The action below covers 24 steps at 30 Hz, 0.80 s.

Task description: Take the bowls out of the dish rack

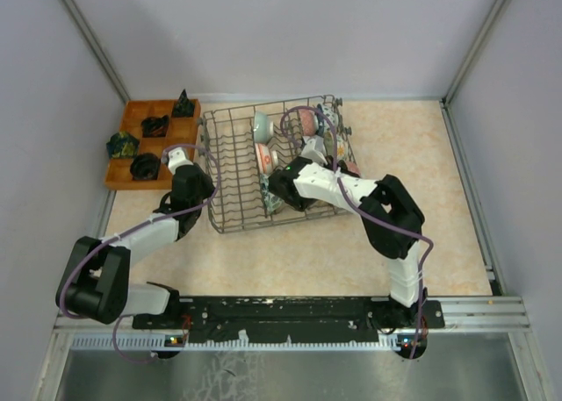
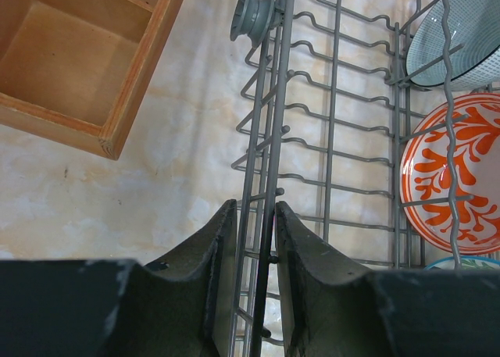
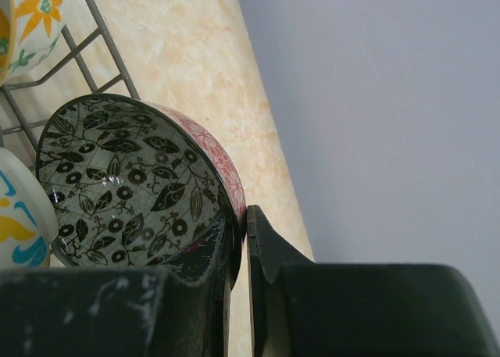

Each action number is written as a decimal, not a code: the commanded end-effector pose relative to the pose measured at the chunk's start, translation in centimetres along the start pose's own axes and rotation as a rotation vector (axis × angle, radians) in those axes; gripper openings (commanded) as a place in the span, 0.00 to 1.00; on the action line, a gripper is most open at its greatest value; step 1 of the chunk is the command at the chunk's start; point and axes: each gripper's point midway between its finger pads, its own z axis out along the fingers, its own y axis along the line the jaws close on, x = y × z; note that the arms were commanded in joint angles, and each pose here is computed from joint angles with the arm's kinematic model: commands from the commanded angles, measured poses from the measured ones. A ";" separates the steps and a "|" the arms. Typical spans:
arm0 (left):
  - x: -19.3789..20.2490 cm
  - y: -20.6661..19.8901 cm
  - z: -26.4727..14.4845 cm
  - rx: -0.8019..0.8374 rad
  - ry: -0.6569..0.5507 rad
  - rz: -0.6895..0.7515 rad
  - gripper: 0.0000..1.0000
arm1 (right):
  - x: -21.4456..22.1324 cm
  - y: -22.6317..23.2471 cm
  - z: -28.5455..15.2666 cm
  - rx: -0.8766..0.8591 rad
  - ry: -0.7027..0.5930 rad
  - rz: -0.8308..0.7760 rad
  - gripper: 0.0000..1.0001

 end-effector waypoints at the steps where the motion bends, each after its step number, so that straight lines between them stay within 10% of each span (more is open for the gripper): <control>1: 0.7 0.9 -0.1 -0.031 0.019 0.009 0.32 | -3.2 -4.0 -0.7 0.024 -0.088 0.150 0.00; 24: 0.1 1.5 -0.5 -0.058 0.000 0.013 0.32 | -3.1 -5.9 0.1 -0.197 -0.069 0.328 0.00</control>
